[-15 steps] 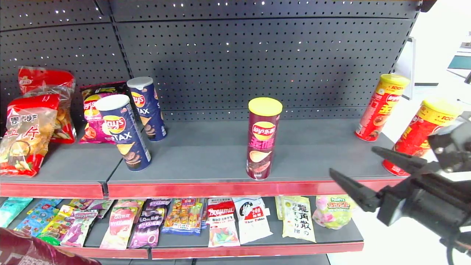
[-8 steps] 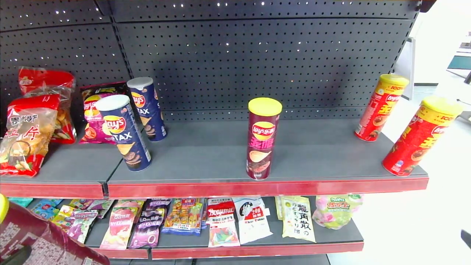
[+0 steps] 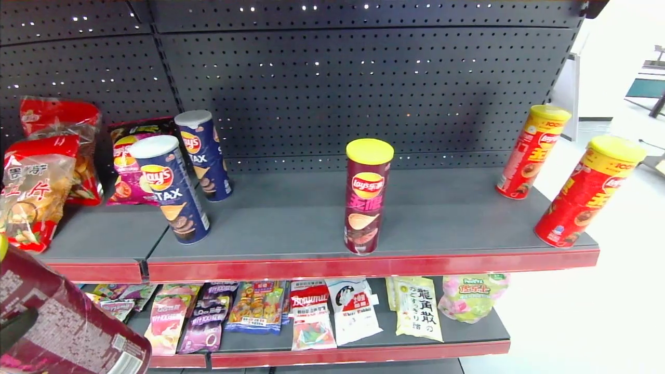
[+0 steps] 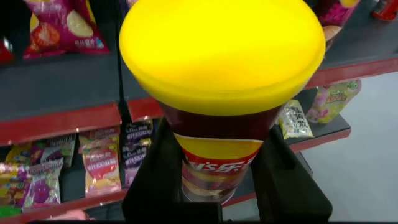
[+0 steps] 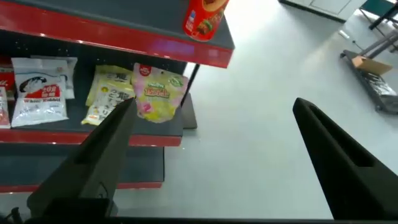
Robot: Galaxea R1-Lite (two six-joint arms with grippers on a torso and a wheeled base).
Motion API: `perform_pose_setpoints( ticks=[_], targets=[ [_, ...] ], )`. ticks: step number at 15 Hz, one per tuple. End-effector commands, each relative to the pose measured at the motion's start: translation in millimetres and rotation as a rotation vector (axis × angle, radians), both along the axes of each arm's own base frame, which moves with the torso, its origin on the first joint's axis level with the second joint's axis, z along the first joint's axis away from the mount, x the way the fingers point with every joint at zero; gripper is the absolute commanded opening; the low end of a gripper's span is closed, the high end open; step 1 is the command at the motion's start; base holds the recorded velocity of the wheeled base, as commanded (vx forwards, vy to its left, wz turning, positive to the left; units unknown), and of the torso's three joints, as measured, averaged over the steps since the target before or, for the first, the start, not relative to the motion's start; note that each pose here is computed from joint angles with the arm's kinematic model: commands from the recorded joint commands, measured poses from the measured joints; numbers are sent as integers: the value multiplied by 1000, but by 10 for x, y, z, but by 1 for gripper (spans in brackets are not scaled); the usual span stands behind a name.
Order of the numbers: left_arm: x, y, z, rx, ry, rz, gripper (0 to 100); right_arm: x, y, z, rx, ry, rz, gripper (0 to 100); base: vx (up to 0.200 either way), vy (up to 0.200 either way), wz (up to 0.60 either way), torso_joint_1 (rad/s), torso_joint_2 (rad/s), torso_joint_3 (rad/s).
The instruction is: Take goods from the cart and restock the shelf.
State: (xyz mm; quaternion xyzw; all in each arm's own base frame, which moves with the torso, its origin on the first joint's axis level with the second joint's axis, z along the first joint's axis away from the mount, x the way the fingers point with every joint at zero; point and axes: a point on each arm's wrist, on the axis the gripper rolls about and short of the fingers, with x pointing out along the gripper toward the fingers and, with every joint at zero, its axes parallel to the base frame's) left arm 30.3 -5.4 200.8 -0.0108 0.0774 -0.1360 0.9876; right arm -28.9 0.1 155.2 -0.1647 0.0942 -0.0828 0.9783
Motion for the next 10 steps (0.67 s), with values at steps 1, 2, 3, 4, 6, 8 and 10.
perform_pose_setpoints(
  ticks=[1, 2, 3, 4, 6, 8, 10],
  targets=[
    [102, 8, 81, 13, 8, 1, 0, -21, 2, -61, -2, -5, -1, 100, 0, 0, -600, 7, 2, -2],
    [117, 10, 112, 15, -5, 0, 0, -25, 3, -70, -1, -7, 4, 100, 0, 0, -600, 2, 2, -2],
    [155, 14, 148, 16, -11, 5, 0, -24, 4, -79, 0, -5, 7, 100, 0, 0, 0, 0, 0, 0],
    [182, 18, 188, 18, -18, 14, 0, -27, 4, -84, 1, -7, 10, 100, 0, 0, 0, 0, 0, 0],
    [310, 35, 292, 22, -5, 44, 0, -46, 5, -169, 5, -11, 17, 100, 0, 0, 0, 0, 0, 0],
    [553, 54, 366, 35, 14, 40, 0, -86, 4, -373, 15, -32, 40, 100, 0, 0, 0, 0, 0, 0],
    [911, 62, 378, 60, 5, 7, 0, -43, 3, -401, 92, -80, 37, 100, 0, 0, 0, 0, 0, 0]
  ],
)
